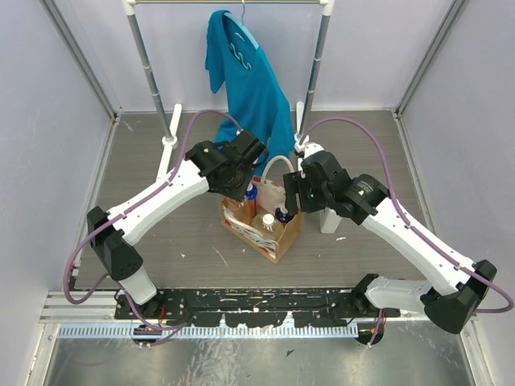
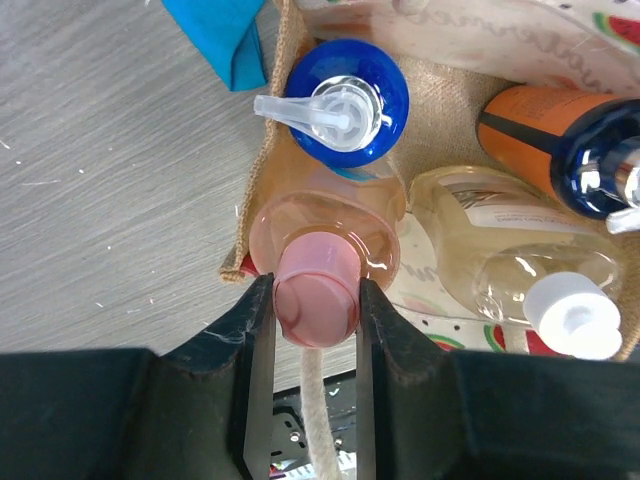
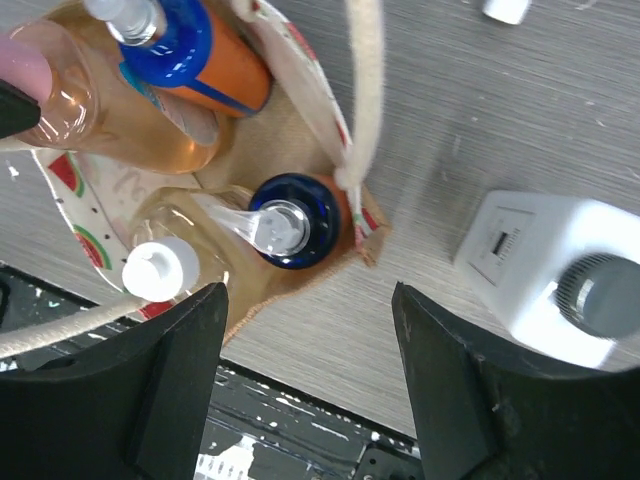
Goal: Take the personal care products out of the canvas bag
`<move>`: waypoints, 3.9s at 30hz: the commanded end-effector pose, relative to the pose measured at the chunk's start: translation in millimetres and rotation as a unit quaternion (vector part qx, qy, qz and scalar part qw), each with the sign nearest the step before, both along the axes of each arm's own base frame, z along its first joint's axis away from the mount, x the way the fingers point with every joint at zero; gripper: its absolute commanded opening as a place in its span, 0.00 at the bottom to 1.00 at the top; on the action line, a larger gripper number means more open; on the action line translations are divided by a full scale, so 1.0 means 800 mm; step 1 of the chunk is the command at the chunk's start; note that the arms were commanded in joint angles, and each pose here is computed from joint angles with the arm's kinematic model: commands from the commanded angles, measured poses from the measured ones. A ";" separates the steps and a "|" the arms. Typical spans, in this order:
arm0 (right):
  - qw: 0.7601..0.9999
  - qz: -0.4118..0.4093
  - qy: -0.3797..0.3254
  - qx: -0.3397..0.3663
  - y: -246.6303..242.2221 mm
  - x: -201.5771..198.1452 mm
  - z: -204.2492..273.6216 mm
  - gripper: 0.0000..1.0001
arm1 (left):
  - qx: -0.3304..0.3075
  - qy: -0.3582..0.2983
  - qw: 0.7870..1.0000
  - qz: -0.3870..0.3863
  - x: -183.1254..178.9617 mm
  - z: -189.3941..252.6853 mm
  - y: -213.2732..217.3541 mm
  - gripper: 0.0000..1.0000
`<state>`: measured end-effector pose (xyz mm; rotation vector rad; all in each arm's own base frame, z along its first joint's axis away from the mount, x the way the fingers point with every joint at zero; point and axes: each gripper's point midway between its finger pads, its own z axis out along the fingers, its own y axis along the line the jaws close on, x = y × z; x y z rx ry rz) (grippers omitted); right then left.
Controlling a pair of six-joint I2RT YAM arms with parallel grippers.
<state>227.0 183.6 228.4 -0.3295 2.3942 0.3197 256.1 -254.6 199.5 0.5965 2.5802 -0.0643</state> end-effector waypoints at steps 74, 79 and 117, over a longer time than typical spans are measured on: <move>0.983 0.011 0.099 -0.157 0.046 0.001 -0.149 0.66 | -0.031 -0.107 0.982 0.153 0.003 0.006 0.123 0.86; 0.981 0.017 0.112 -0.157 0.046 0.000 -0.158 0.67 | -0.048 -0.133 0.978 0.157 0.001 0.037 0.130 0.96; 0.975 -0.159 -0.107 -0.111 -0.111 0.135 0.134 0.19 | -0.095 0.033 0.995 -0.007 0.013 0.004 -0.043 0.84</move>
